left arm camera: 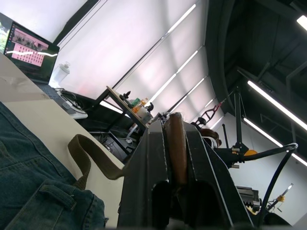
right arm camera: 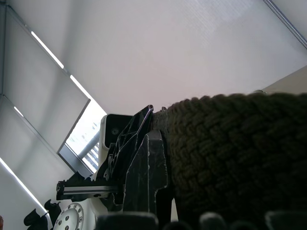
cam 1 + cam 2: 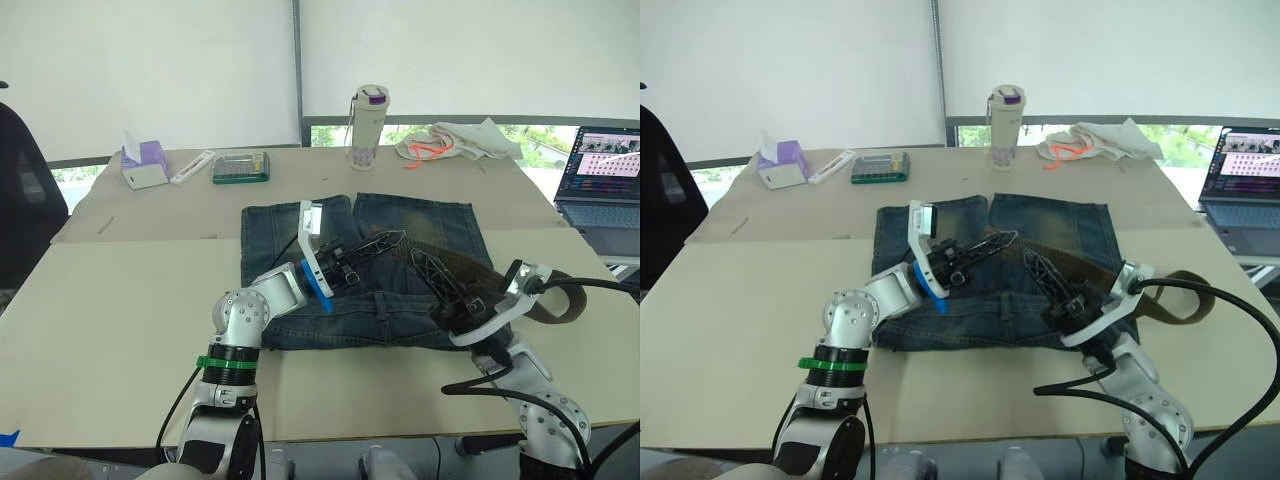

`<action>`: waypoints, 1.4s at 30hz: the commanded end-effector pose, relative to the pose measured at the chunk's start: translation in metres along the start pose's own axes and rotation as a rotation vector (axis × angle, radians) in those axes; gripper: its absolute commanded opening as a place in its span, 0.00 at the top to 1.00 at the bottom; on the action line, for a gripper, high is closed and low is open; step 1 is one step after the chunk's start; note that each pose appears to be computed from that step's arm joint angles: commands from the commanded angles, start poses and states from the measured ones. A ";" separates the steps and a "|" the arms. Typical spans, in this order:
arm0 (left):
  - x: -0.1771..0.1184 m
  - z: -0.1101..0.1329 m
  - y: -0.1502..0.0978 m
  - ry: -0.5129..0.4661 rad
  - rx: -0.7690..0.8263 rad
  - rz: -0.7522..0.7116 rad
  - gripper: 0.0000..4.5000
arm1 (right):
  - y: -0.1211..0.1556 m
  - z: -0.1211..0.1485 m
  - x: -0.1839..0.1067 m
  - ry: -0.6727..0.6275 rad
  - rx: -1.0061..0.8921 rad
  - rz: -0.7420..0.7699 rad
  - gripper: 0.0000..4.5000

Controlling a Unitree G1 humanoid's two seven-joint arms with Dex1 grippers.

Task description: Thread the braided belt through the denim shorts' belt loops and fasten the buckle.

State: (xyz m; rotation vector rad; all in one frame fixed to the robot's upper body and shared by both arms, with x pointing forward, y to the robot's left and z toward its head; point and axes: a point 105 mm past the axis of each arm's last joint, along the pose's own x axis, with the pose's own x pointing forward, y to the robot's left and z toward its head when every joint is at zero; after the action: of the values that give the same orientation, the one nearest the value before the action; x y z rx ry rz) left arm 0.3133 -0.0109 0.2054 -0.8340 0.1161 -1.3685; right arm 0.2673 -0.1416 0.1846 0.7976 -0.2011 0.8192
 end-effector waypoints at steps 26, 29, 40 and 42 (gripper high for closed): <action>-0.049 -0.024 0.001 0.420 0.697 -0.006 0.01 | -0.077 0.094 -0.099 0.428 -0.191 -0.405 1.00; -0.054 -0.024 0.003 0.444 0.764 0.012 0.01 | -0.091 0.094 -0.101 0.496 -0.190 -0.440 1.00; -0.052 -0.014 0.002 0.384 0.899 0.060 0.01 | -0.118 0.097 -0.095 0.593 -0.184 -0.478 1.00; -0.055 -0.015 0.003 0.395 0.882 0.067 0.01 | -0.119 0.101 -0.094 0.596 -0.188 -0.479 1.00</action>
State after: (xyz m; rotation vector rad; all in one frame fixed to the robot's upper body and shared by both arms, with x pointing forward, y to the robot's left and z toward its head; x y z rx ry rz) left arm 0.2981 0.0306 0.1618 0.1598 -0.1094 -1.3199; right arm 0.3012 -0.3103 0.1302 0.4070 0.4546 0.5312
